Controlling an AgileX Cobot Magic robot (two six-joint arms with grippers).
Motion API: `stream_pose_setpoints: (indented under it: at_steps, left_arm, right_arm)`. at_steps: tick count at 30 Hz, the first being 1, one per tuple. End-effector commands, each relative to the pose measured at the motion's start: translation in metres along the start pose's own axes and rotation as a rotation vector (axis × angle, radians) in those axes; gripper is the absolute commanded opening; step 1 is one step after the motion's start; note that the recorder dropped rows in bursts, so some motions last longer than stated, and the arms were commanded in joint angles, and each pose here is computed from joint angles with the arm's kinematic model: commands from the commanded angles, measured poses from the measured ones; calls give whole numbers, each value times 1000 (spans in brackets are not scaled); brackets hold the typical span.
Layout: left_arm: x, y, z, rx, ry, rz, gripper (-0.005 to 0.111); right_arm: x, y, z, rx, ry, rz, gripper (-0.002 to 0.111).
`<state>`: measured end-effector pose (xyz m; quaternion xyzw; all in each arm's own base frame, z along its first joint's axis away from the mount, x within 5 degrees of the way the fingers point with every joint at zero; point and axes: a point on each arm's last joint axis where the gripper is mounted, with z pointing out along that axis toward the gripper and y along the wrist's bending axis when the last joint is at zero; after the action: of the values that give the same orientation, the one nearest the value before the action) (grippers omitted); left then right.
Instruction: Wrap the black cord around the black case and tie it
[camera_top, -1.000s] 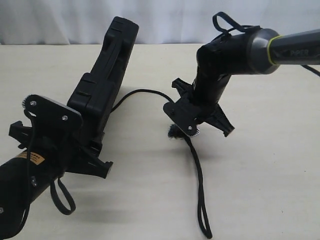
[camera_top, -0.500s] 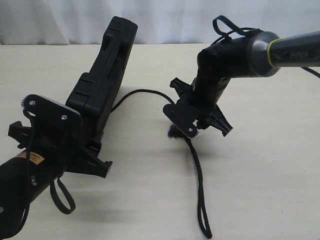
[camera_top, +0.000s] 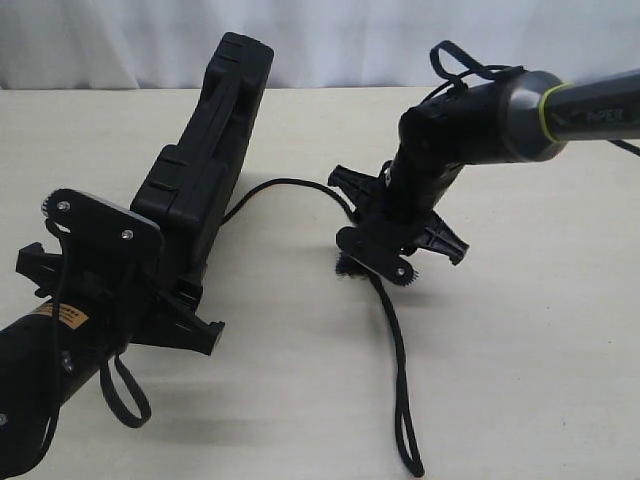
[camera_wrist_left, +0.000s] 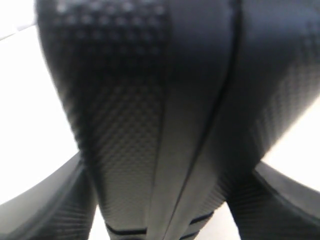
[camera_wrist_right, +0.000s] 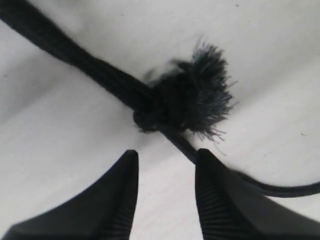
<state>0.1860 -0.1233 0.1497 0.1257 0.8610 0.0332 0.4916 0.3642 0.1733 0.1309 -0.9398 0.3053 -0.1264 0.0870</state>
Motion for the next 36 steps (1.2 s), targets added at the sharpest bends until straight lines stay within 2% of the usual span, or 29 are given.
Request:
stream_pose_setpoints:
  at_steps: [1,19,28,31,33,36]
  left_arm:
    - [8,-2,0,25,72,-37,0]
    - [8,-2,0,25,72,-37,0]
    - [8,-2,0,25,72,-37,0]
    - [8,-2,0,21,68,-37,0]
    - [8,-2,0,20,66,-37,0]
    - [8,-2,0,20,66,-37,0]
  right_arm:
    - [-8,5,-1,-27,-23,-114,36]
    - [-41,-6,5,28,-52,-165,35]
    - [-49,1,10,9,-66,-174,34]
    - [-49,1,10,8,-66,-141,20]
    - [-49,1,10,7,-68,-86,4]
    - [-49,0,10,12,-74,40,4]
